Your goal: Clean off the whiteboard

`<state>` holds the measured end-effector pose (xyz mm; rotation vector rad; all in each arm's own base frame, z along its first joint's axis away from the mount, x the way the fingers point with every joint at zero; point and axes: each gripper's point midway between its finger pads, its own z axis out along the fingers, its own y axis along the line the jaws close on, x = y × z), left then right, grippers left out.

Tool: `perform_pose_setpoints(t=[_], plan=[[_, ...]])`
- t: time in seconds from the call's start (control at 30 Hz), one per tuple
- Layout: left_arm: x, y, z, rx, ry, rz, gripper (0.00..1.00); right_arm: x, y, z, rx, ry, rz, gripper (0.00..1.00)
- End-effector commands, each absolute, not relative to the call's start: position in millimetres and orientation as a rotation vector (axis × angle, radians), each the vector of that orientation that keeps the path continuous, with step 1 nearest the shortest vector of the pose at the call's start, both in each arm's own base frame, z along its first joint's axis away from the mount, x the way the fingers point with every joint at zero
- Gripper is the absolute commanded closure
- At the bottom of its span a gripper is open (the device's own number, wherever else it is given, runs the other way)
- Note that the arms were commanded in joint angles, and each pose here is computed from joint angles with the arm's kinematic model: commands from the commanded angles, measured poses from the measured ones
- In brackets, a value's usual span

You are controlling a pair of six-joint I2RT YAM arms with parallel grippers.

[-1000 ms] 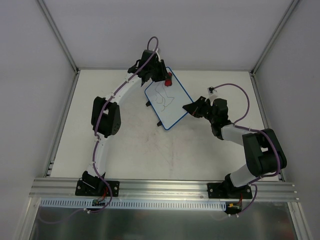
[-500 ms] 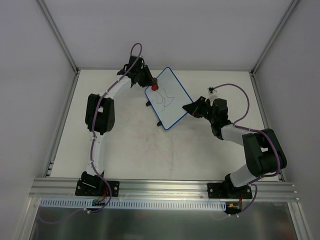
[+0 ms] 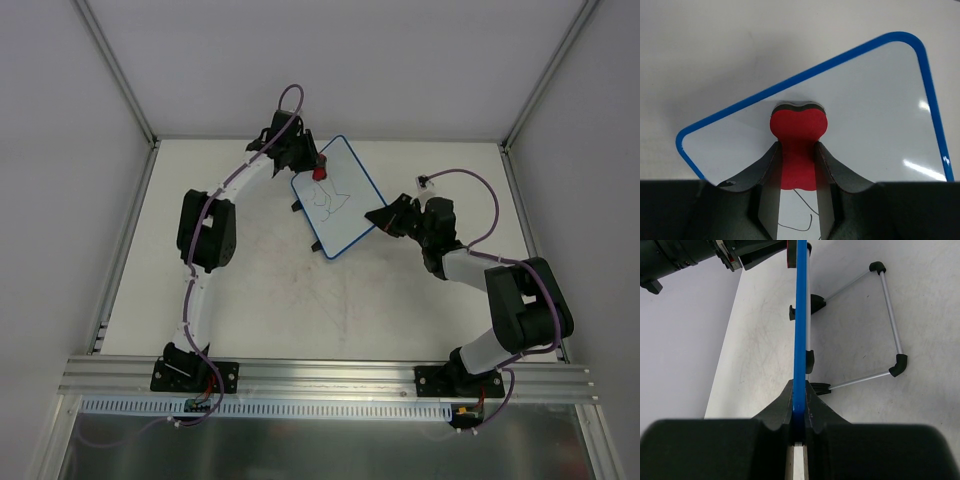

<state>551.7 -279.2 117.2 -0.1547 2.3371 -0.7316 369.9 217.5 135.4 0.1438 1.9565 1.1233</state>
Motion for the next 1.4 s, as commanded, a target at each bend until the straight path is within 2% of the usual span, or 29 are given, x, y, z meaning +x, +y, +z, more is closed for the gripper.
perform_pose_setpoints(t=[0.0,0.4,0.67,1.37], plan=[[512,-351,142,0.101,2.309,-0.860,1.00,357,236,144,-0.031,1.950,1.163,1.00],[483,-375,153,0.236,2.286,-0.892,1.00,357,238,145,-0.045,1.946,1.163,1.00],[485,-349,132,0.136,2.329,-0.764,1.00,357,235,145,-0.037,1.943,1.147,1.00],[488,-258,74,-0.261,2.479,-0.688,1.00,350,222,140,-0.161,1.947,1.120,1.00]])
